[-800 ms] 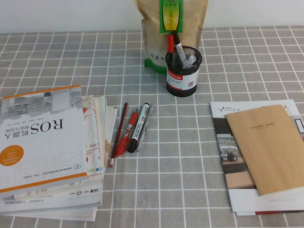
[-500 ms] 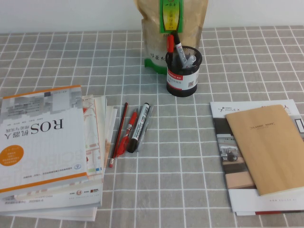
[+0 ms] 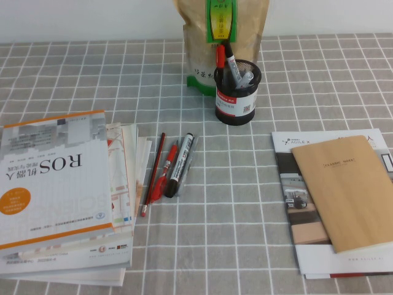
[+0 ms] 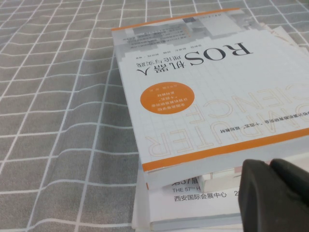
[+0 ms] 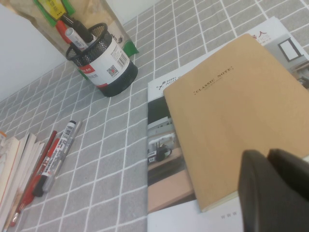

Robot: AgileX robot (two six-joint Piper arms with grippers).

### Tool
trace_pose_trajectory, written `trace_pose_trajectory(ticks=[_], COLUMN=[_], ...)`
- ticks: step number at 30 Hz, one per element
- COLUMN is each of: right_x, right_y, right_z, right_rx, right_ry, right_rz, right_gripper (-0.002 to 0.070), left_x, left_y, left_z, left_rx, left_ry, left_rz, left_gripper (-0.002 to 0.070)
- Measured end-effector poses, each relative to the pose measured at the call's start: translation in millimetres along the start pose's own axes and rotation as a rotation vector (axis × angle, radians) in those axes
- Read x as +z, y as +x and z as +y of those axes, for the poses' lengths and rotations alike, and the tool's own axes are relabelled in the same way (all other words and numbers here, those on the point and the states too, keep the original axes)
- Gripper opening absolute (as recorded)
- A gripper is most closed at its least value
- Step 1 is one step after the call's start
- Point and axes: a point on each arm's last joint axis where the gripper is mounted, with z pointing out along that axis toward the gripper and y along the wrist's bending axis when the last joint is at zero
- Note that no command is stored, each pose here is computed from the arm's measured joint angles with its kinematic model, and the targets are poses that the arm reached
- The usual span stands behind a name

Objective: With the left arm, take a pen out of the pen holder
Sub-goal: 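Take a marker out of the pen holder and lay it on the table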

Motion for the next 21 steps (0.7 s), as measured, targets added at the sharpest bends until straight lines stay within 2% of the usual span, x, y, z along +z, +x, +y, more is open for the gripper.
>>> trace_pose_trajectory(ticks=[21], right_x=[0.0], right_y=[-0.9], right_z=[-0.1], right_rx=[0.0], right_ry=[0.001], right_rz=[-0.01], right_gripper=[-0.0013], left_x=[0.0], left_y=[0.0], left_z=[0.0], left_rx=[0.0], left_ry=[0.0], left_rz=[0.0], left_gripper=[0.0])
